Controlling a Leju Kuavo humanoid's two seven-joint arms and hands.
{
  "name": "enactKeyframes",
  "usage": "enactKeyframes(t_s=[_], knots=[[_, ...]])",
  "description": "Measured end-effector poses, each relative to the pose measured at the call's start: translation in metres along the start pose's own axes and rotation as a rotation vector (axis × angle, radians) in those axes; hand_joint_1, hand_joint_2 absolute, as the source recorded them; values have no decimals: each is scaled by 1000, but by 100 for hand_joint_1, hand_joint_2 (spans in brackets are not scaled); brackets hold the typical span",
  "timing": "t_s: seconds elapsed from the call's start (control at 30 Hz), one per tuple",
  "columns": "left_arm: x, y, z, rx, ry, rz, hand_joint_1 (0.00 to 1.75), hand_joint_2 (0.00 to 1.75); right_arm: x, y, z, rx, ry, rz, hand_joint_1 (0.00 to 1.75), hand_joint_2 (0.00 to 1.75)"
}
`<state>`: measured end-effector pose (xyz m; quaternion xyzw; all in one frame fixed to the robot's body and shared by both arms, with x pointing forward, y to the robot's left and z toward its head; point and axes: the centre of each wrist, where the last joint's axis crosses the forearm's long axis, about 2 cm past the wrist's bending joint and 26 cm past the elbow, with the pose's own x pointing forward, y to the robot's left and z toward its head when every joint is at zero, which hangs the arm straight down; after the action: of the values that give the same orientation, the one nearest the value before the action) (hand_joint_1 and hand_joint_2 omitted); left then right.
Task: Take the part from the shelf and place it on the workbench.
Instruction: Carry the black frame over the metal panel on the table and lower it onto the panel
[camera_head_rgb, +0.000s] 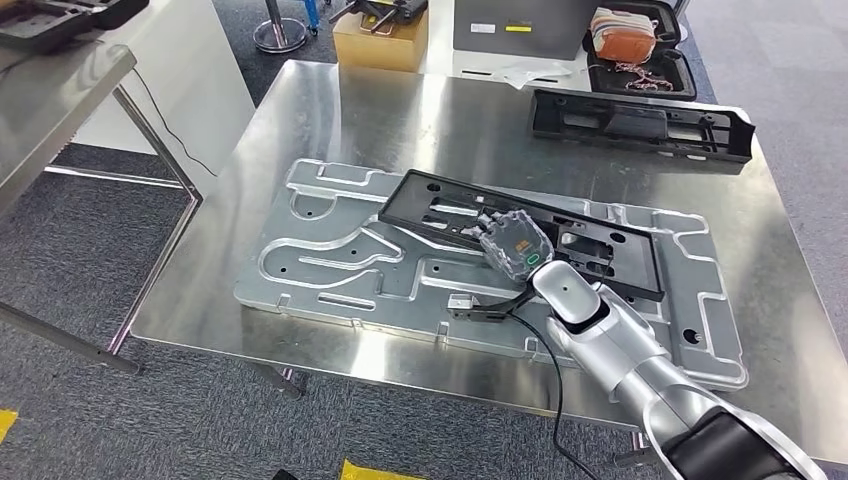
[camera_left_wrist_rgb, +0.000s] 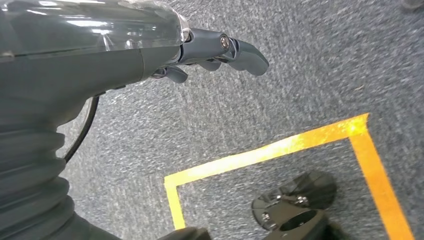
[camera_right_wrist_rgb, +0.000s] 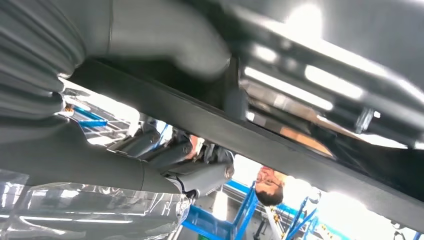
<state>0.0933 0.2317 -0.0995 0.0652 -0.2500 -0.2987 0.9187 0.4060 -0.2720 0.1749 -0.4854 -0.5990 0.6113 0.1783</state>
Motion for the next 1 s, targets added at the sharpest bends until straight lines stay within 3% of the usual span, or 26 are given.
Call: enactKeyframes(t_s=[0.4, 0.67, 1.0], knots=[[-8, -4, 2, -84, 46, 84, 0, 0, 0, -22, -3, -29, -17, -106, 0, 0], [-9, -4, 3, -86, 86, 144, 0, 0, -17, -78, -25, -64, -59, -177, 0, 0], [-10, -4, 3, -86, 118, 196, 0, 0, -8, -132, -46, -126, -151, -168, 0, 0]])
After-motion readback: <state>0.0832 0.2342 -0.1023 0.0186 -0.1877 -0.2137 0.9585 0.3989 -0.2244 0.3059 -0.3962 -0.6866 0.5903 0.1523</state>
